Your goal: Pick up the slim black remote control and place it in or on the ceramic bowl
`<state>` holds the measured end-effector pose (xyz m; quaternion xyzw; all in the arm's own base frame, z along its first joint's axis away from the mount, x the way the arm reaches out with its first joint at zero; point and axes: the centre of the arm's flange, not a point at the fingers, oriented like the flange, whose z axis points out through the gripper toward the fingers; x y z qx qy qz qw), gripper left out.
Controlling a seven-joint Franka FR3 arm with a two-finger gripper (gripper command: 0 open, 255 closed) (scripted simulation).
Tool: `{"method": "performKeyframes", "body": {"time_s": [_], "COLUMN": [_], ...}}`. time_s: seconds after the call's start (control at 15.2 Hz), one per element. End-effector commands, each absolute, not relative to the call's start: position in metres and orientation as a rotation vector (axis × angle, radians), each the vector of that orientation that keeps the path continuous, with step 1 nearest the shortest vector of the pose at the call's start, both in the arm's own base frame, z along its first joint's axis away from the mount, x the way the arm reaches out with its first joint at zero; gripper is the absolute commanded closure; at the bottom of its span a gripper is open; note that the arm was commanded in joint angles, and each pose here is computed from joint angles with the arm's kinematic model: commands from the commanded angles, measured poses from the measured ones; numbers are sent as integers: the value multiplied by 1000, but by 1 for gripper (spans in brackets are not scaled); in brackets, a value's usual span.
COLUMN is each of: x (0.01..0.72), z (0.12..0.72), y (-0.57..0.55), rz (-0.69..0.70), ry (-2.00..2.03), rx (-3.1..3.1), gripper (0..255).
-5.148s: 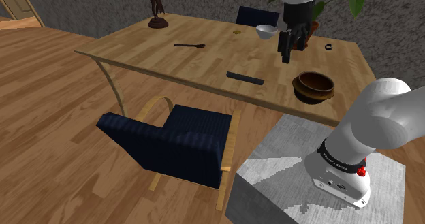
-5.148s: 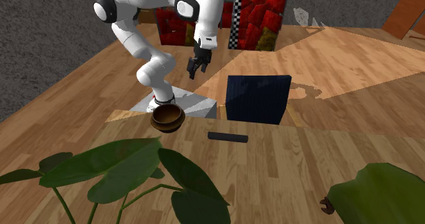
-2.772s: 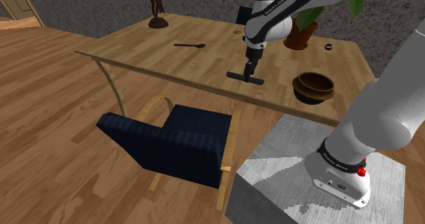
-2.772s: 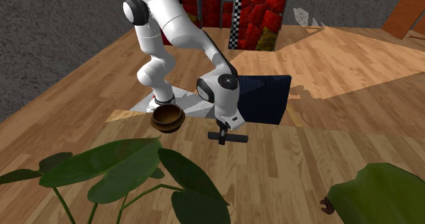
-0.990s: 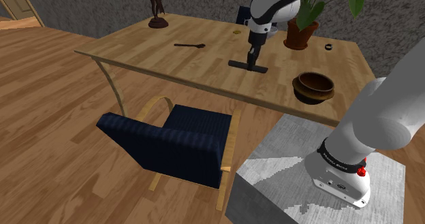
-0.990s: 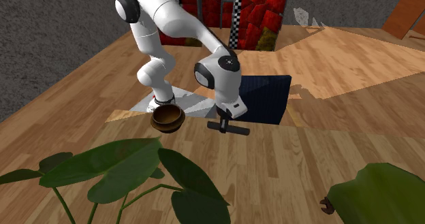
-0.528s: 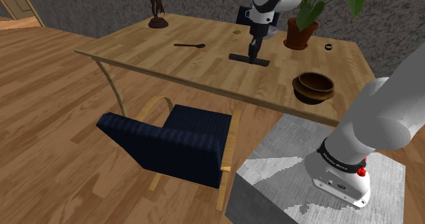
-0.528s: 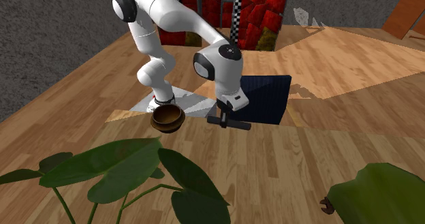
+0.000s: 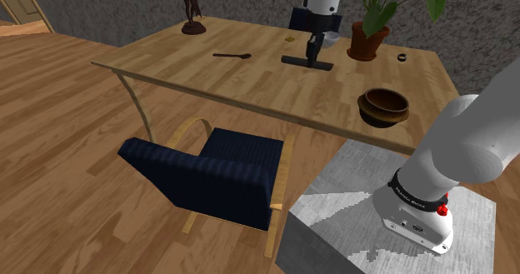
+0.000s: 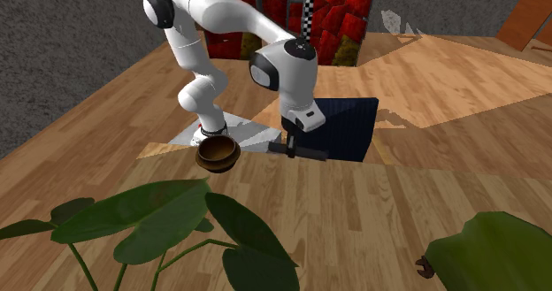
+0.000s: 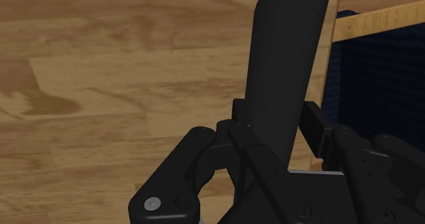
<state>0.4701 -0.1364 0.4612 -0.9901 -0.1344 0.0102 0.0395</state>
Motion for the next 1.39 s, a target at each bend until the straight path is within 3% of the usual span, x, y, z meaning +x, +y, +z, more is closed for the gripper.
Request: {"method": "performKeyframes", "body": {"time_s": [0.0, 0.2, 1.32], "x": [471, 471, 253], "z": [473, 488, 480], "y": [-137, -137, -188], "rz": [32, 32, 32], "ry": [-412, -412, -412], "rx": [-3034, -3034, -3034], "gripper": [255, 255, 255]}}
